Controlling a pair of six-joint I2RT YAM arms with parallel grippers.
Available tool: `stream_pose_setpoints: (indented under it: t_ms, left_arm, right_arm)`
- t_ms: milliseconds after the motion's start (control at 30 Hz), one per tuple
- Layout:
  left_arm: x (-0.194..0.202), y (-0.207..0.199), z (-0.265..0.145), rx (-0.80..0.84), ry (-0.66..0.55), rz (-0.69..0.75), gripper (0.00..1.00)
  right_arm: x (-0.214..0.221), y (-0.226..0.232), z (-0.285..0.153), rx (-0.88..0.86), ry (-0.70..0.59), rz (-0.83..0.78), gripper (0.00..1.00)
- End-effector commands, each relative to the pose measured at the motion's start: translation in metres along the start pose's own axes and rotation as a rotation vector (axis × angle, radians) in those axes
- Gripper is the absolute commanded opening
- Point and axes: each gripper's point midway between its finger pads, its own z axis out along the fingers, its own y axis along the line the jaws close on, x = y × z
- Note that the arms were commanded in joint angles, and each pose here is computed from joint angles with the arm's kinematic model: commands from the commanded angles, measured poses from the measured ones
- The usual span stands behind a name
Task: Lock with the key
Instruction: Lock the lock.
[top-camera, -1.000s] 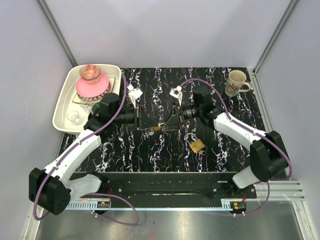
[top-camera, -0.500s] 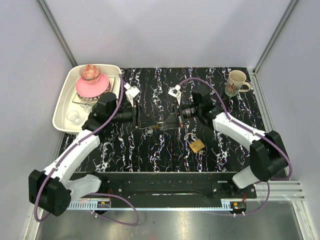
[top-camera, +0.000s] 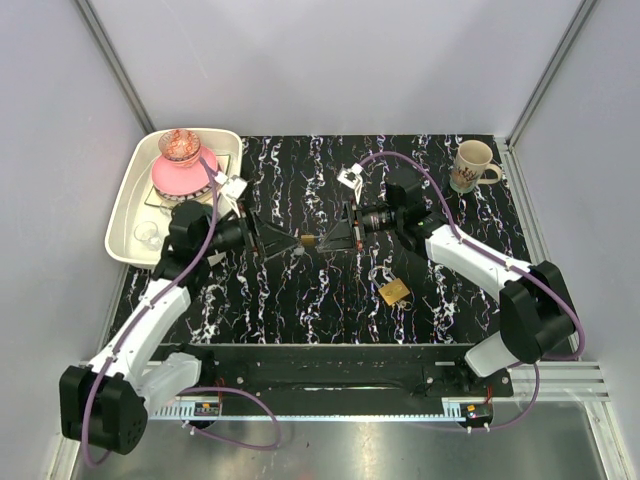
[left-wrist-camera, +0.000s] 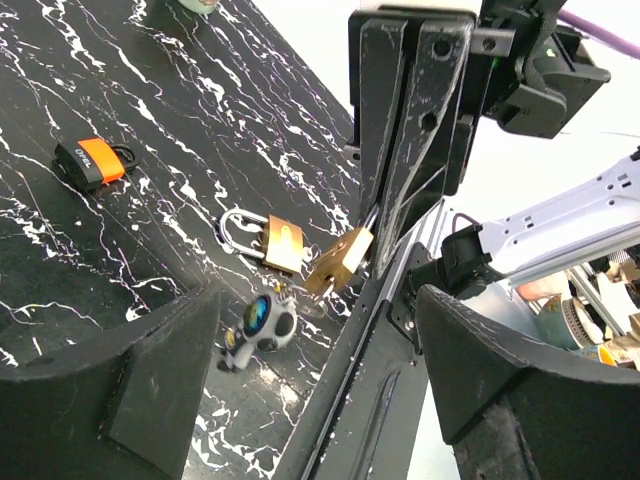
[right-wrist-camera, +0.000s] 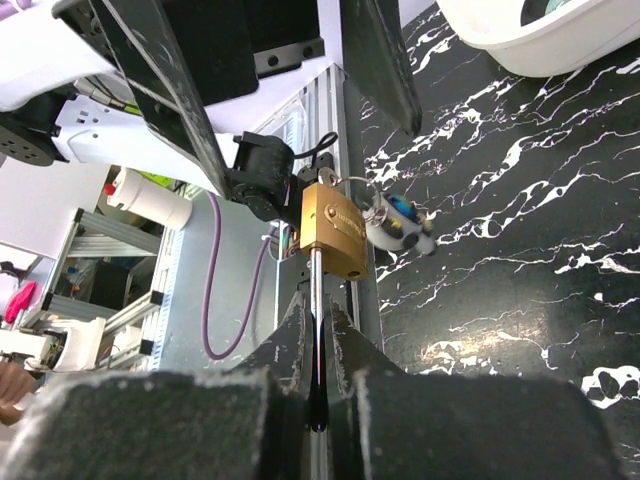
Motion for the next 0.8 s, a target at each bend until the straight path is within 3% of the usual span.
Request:
stream_pose_setpoints:
  t_ms: [0, 167, 400, 567, 767]
  left_arm:
    - [-0.014, -0.014, -0.002, 0.076, -0.095, 0.187, 0.84]
    - [-0.022, -0.038, -0.006, 0.165, -0.163, 0.337, 0.87]
    - [-0.009, -0.039, 0.015, 0.202, -0.117, 0.437, 0.84]
    - [-0.009, -0.031, 0.023, 0.209, -0.098, 0.440, 0.75]
    - [-0.006, -0.033, 0.024, 0.232, -0.087, 0.439, 0.53]
  right_arm:
    - [-0.026, 0.024, 0.000, -0.035, -0.052, -0.068, 0.00]
    - [-0.029, 0.031, -0.002, -0.043, -0.054, -0.064, 0.00]
    - [-0.027, 0.036, -0.003, -0.064, -0.043, -0.057, 0.00]
    - [-0.027, 0.034, -0.003, -0.062, -0.042, -0.052, 0.00]
    - [-0.028, 0.036, -0.003, -0.070, -0.043, -0.062, 0.00]
